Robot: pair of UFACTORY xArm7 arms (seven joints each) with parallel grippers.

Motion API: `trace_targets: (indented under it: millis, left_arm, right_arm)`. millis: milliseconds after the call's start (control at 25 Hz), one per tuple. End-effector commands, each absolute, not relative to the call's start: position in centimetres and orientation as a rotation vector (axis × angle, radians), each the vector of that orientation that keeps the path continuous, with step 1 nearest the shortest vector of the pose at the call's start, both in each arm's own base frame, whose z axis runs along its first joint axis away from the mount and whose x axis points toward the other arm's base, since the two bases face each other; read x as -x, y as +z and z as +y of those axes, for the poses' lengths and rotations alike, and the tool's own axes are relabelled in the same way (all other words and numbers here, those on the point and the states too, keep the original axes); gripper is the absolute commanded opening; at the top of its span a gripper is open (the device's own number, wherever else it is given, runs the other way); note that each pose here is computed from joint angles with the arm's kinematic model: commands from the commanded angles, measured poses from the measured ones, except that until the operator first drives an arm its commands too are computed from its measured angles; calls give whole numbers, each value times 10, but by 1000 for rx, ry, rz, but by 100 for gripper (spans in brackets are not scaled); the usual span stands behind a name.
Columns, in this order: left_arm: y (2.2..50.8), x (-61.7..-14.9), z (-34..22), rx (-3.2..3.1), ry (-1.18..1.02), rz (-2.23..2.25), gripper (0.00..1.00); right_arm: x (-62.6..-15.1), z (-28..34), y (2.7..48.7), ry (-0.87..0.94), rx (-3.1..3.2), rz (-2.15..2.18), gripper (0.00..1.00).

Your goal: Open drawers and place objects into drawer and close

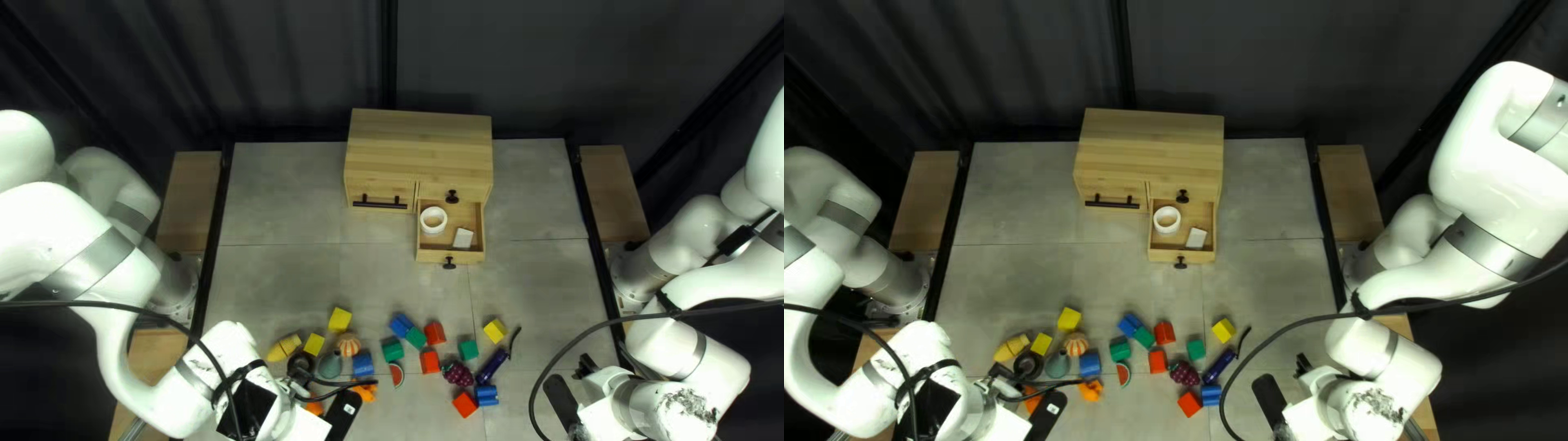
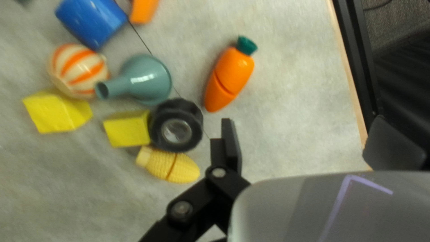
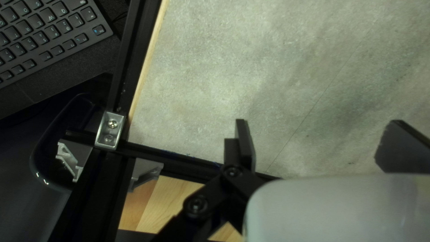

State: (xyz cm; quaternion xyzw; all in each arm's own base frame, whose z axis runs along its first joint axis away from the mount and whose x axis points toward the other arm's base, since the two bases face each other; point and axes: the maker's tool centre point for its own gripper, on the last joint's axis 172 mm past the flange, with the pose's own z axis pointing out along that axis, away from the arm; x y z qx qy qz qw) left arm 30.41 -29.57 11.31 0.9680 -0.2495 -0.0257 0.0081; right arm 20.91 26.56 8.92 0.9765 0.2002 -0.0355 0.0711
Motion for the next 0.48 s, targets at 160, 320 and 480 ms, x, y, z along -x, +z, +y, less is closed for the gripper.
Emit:
trace_targets:
  millis: [160,320,480]
  left_arm:
    - [113,-304,-296,-3026,-80,-780,100]
    - [113,-304,-296,-3026,-80,-780,100]
    - [113,-304,-296,-3026,-80,-780,100]
  right_arm:
    - [-237,246,115,-57,-2856,807,100]
    - [-259,234,113,-40,-2859,894,100]
    - [-281,223,104,-38,-2873,933,100]
